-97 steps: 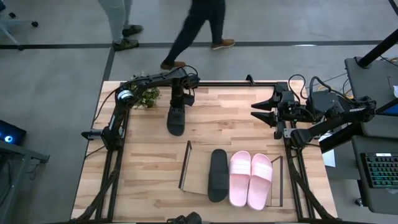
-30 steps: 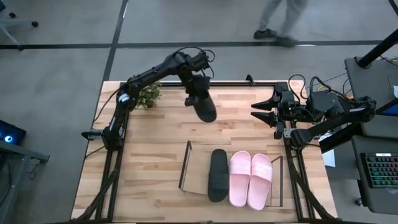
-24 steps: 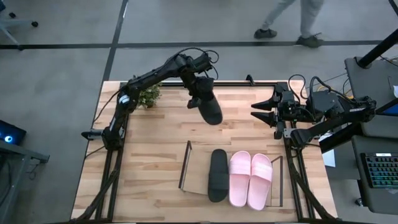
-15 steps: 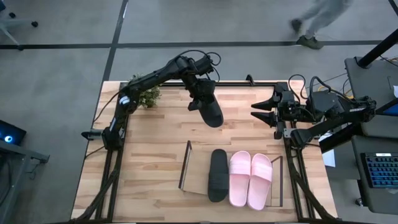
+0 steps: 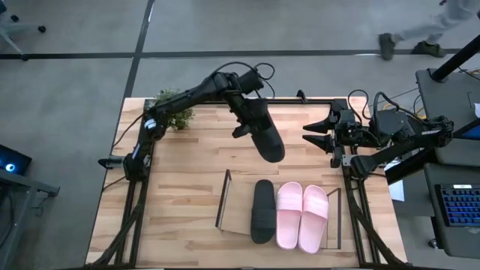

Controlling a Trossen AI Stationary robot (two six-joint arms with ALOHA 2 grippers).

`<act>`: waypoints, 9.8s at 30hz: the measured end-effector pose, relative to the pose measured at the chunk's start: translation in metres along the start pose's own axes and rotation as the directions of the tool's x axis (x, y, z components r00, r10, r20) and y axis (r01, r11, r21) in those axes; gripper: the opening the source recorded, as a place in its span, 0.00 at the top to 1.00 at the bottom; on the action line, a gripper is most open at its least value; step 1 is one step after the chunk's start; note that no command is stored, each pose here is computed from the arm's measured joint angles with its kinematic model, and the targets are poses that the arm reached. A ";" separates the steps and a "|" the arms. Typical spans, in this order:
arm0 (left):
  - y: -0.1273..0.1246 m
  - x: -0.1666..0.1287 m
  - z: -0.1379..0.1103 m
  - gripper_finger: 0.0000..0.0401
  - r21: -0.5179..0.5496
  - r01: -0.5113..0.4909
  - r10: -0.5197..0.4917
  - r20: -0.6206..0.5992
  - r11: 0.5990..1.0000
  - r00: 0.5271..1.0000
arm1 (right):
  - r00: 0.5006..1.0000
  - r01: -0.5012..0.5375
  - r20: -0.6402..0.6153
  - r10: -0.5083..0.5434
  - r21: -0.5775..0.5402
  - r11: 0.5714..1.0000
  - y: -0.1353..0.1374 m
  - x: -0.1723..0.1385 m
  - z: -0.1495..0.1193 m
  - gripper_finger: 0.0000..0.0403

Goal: Pick and place slides into the shelf
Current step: Put the black slide on the shelf, then return to Home Position

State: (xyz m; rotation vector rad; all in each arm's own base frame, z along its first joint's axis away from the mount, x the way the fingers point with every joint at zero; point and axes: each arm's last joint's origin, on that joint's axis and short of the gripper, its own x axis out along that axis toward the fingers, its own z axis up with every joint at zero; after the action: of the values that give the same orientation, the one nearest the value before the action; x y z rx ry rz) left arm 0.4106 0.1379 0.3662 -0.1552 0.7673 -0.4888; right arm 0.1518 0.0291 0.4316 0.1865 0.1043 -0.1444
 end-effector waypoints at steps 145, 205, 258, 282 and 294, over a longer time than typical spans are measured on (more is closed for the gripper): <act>-0.103 0.196 -0.084 0.60 -0.174 0.315 -0.360 -0.429 0.933 0.828 | 1.000 0.001 -0.003 -0.001 -0.002 1.000 -0.001 -0.001 0.000 0.66; -0.103 0.135 -0.054 0.17 -0.200 0.135 -0.197 -0.333 0.970 0.922 | 1.000 0.003 -0.026 -0.003 -0.004 1.000 -0.001 -0.001 -0.003 0.66; -0.207 -0.093 0.026 0.98 -0.014 -0.572 0.434 0.667 0.820 0.606 | 1.000 0.006 -0.021 -0.006 -0.002 1.000 -0.001 0.000 -0.002 0.66; -0.242 -0.150 -0.084 1.00 -0.039 -0.650 0.471 0.723 0.759 0.506 | 1.000 0.009 -0.028 -0.008 0.037 0.999 0.001 0.003 -0.003 0.66; -0.229 -0.123 -0.178 1.00 -0.126 -0.614 0.454 0.789 0.779 0.414 | 0.999 0.014 -0.047 -0.013 0.012 1.000 0.003 0.009 -0.006 0.66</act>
State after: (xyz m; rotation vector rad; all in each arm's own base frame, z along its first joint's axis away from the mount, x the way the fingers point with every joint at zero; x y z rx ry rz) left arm 0.1260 0.0028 0.3869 0.0700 -0.1589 0.1760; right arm 0.1610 0.0315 0.4253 0.2019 0.1515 -0.1543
